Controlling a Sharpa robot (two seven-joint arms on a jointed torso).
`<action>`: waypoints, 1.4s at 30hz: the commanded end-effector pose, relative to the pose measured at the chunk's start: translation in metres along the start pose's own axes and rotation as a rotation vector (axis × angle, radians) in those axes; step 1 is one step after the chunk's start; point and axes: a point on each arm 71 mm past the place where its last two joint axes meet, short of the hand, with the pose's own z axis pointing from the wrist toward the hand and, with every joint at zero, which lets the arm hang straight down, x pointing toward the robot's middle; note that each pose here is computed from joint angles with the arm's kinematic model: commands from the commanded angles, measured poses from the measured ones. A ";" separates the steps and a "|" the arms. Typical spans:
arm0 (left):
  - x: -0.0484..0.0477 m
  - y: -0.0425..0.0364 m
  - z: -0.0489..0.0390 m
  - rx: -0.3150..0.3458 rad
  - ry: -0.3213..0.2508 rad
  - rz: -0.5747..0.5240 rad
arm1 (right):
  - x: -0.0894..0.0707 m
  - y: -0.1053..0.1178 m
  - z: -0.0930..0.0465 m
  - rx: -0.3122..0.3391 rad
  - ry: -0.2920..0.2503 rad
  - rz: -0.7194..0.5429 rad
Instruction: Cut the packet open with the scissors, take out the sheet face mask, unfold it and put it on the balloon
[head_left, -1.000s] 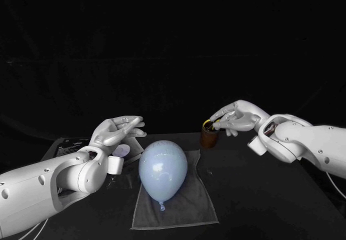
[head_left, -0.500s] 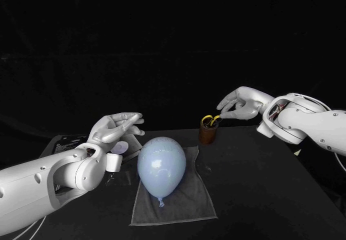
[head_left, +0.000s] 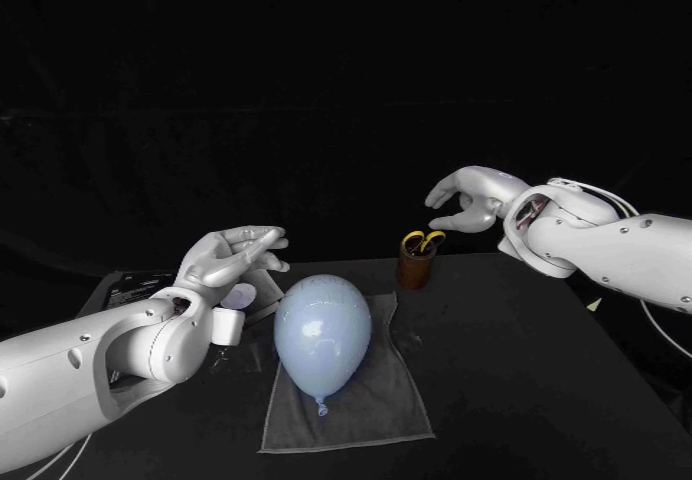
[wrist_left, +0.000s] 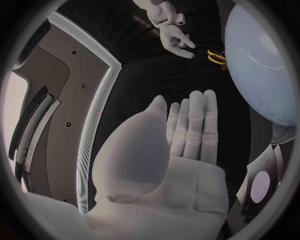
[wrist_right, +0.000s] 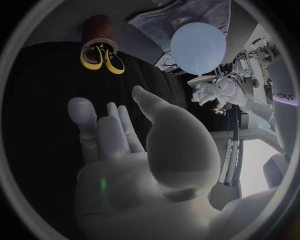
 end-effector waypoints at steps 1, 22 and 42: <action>0.0036 -0.0027 0.0003 0.014 0.027 -0.010 | 0.002 0.001 0.006 0.003 -0.006 -0.116; 0.0018 -0.0074 0.0013 0.019 0.019 -0.007 | 0.030 0.004 0.025 0.013 0.104 -0.152; 0.0012 -0.0065 0.0027 0.011 0.010 -0.004 | 0.041 0.006 0.028 0.024 0.091 -0.122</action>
